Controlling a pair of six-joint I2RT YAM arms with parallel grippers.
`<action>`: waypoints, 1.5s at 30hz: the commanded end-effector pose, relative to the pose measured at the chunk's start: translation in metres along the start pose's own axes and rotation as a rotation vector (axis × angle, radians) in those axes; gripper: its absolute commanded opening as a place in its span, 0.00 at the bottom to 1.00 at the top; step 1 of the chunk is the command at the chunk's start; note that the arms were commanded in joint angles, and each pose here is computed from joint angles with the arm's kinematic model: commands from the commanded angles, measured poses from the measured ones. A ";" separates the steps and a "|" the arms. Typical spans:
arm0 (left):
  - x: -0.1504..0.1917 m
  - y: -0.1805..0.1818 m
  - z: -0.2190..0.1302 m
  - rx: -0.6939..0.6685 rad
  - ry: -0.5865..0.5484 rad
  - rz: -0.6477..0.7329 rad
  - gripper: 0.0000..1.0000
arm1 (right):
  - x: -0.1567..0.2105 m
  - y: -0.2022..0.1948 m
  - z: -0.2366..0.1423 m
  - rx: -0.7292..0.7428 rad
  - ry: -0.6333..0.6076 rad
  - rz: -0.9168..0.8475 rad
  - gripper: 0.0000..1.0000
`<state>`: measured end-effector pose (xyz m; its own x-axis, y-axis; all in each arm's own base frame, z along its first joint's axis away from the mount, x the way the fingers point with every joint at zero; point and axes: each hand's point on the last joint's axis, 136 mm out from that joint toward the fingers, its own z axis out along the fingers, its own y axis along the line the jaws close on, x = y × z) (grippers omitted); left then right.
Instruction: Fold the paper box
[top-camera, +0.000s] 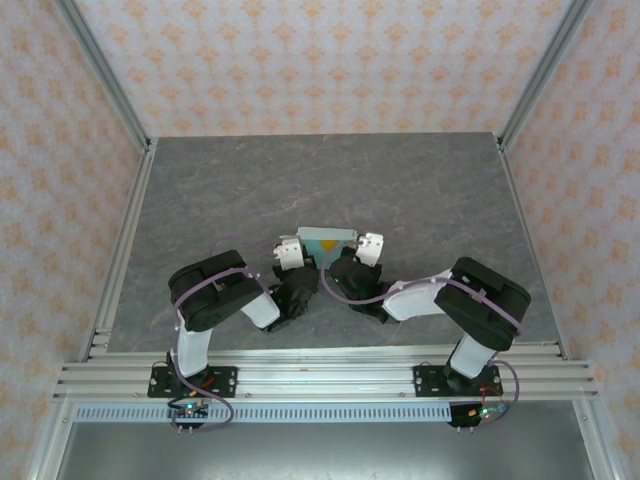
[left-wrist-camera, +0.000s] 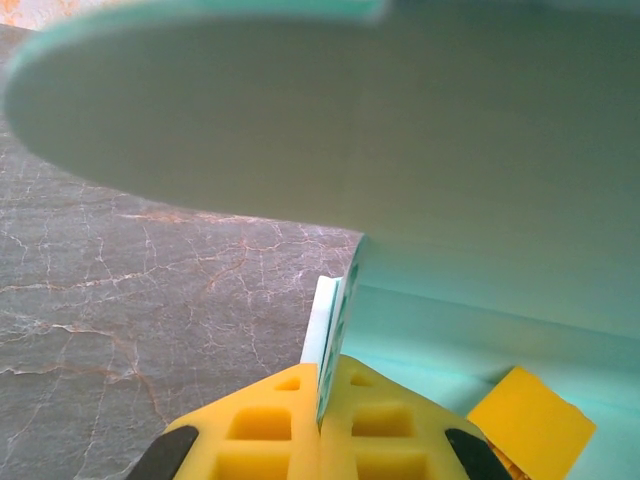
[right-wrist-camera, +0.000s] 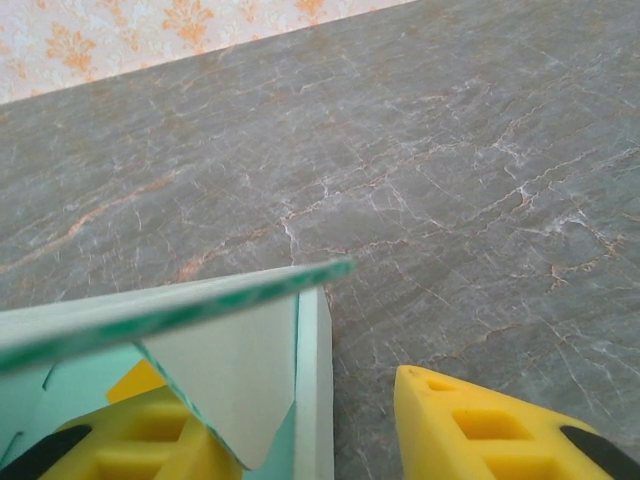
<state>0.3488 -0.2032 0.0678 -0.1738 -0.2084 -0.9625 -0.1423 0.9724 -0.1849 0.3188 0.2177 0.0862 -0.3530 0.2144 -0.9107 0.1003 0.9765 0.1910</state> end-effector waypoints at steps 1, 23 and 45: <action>0.021 0.034 -0.001 -0.123 0.051 0.139 0.00 | 0.002 -0.023 -0.008 0.058 0.010 -0.058 0.42; 0.021 0.034 -0.002 -0.144 0.067 0.180 0.00 | 0.002 -0.006 -0.026 -0.072 0.160 -0.165 0.60; 0.019 0.025 -0.004 -0.127 0.064 0.221 0.00 | -0.130 0.015 -0.019 -0.181 0.322 -0.104 0.64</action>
<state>0.3487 -0.1953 0.0649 -0.1996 -0.1376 -0.9702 -0.1999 0.9750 -0.0971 0.3504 0.1991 0.2334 -0.5088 0.1548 -0.8469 -0.0856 0.9697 0.2287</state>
